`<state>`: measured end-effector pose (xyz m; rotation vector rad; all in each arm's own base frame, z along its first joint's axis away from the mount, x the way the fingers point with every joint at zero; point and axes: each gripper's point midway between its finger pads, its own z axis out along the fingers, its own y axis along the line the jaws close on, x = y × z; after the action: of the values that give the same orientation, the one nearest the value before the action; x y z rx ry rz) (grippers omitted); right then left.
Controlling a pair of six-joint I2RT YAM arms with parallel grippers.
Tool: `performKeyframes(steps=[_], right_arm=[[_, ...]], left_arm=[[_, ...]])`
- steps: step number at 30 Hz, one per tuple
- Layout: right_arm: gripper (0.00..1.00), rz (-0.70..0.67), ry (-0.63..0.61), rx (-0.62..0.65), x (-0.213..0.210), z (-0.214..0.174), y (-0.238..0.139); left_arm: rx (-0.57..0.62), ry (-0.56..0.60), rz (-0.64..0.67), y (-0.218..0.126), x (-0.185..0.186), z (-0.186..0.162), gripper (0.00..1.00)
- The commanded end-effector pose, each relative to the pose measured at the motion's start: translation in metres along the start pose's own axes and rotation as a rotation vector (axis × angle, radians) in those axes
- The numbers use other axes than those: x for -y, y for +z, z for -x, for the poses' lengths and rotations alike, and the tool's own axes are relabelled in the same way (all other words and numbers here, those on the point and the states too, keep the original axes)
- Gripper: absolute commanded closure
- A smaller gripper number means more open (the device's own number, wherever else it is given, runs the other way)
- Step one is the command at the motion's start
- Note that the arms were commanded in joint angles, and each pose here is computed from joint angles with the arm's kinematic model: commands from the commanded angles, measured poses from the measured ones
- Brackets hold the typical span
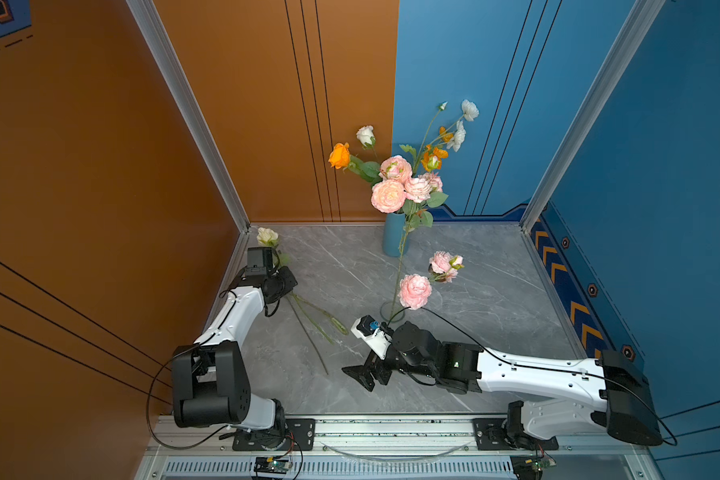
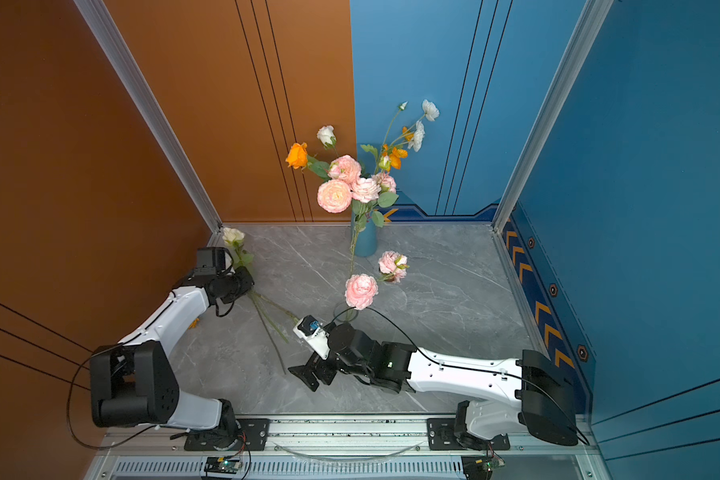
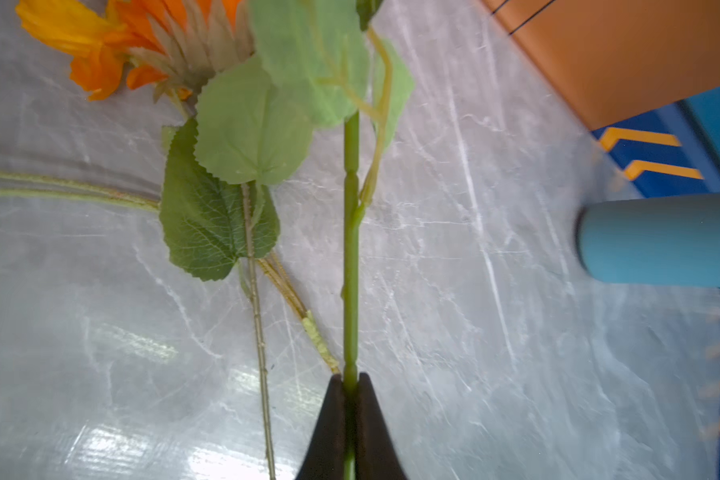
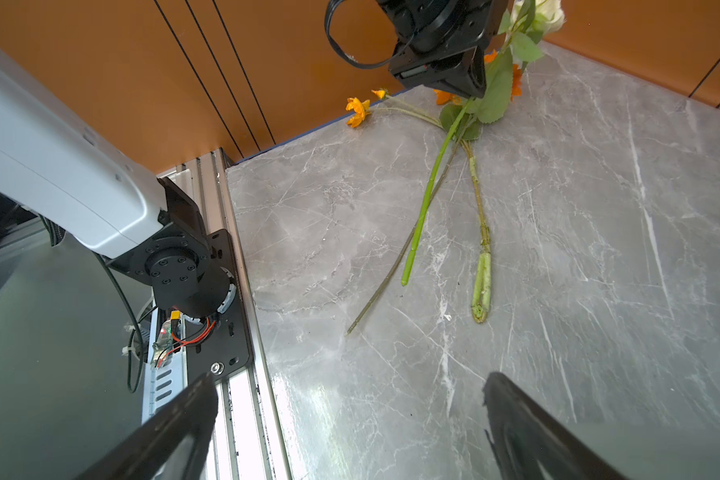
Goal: Arrange the flowers into the vase
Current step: 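Lift the white rose upright by its stem with the left gripper, then carry the white rose over the glass jar and lower its stem in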
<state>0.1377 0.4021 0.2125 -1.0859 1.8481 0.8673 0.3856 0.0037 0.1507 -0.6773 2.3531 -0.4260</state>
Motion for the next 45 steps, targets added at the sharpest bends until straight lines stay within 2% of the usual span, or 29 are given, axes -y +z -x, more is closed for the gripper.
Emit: performKeyframes(steps=[1,5,7,10,12,14,20,26,29,35,45], right_arm=[[0.0,0.011,-0.035,0.0,-0.006,0.008,0.0],[0.0,-0.005,-0.051,0.017,-0.005,0.013,-0.007],[0.0,-0.016,-0.06,0.022,-0.003,0.015,-0.013],[0.0,-0.041,-0.071,0.025,0.002,0.017,-0.025],[0.0,-0.037,-0.063,0.056,0.002,0.023,-0.035],[0.0,-0.022,-0.052,0.103,0.0,0.033,-0.045],[0.0,-0.032,-0.045,0.138,0.001,0.043,-0.066],[0.0,-0.128,0.02,0.163,0.021,0.033,-0.095],[0.0,-0.18,0.057,0.197,0.033,0.026,-0.115],[0.0,-0.248,0.089,0.209,0.047,0.013,-0.14],[0.0,-0.282,0.071,0.208,0.055,0.009,-0.145]], left_arm=[[0.058,0.109,-0.169,-0.042,0.045,0.008,1.0],[0.229,0.221,-0.269,-0.092,0.078,0.02,1.0],[0.368,0.276,-0.314,-0.121,0.092,0.022,1.0],[0.647,0.353,-0.403,-0.173,0.114,0.022,1.0],[0.795,0.364,-0.471,-0.2,0.123,0.015,1.0],[0.883,0.355,-0.52,-0.219,0.128,0.009,1.0],[0.977,0.402,-0.783,-0.259,0.168,-0.016,1.0],[1.09,0.595,-0.959,-0.294,0.217,-0.057,1.0],[1.151,0.638,-1.033,-0.306,0.236,-0.077,1.0],[1.211,0.595,-1.127,-0.314,0.262,-0.092,1.0],[1.227,0.646,-1.112,-0.333,0.277,-0.095,1.0]])
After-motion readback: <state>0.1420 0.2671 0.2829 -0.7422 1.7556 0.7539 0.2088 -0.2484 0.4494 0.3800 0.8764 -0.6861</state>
